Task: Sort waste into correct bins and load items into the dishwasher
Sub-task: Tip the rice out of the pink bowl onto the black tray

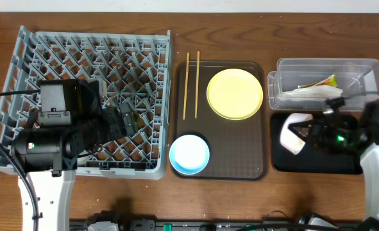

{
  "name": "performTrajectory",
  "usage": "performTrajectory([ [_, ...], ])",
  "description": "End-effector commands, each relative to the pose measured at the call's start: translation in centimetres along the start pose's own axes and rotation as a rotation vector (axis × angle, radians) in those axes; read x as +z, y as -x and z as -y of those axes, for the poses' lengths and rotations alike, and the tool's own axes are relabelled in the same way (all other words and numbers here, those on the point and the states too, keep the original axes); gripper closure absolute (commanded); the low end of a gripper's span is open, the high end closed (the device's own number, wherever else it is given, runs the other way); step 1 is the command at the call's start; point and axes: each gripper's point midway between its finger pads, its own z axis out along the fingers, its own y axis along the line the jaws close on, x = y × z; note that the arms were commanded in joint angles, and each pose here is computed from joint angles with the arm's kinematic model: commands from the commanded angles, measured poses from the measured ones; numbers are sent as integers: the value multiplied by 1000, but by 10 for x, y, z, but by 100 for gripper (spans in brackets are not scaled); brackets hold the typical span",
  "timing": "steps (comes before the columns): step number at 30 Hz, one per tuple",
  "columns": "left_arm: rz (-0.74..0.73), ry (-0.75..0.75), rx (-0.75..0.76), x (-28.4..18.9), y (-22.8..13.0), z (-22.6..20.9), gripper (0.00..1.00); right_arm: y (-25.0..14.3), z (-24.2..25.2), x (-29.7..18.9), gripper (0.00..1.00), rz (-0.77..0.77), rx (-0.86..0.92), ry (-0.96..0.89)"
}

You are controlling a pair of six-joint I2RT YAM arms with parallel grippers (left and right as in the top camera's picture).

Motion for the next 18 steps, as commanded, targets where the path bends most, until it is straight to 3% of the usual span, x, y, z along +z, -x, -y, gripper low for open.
performTrajectory([
  [1, -5, -11, 25, 0, -1, 3, 7, 7, -16, -16, 99, 108, -54, 225],
  [9, -5, -11, 25, 0, -1, 3, 6, 1, -6, -34, 99, 257, -83, 359],
  [18, -5, -11, 24, 0, -1, 3, 7, -1, -6, -33, 99, 266, -146, 351],
])
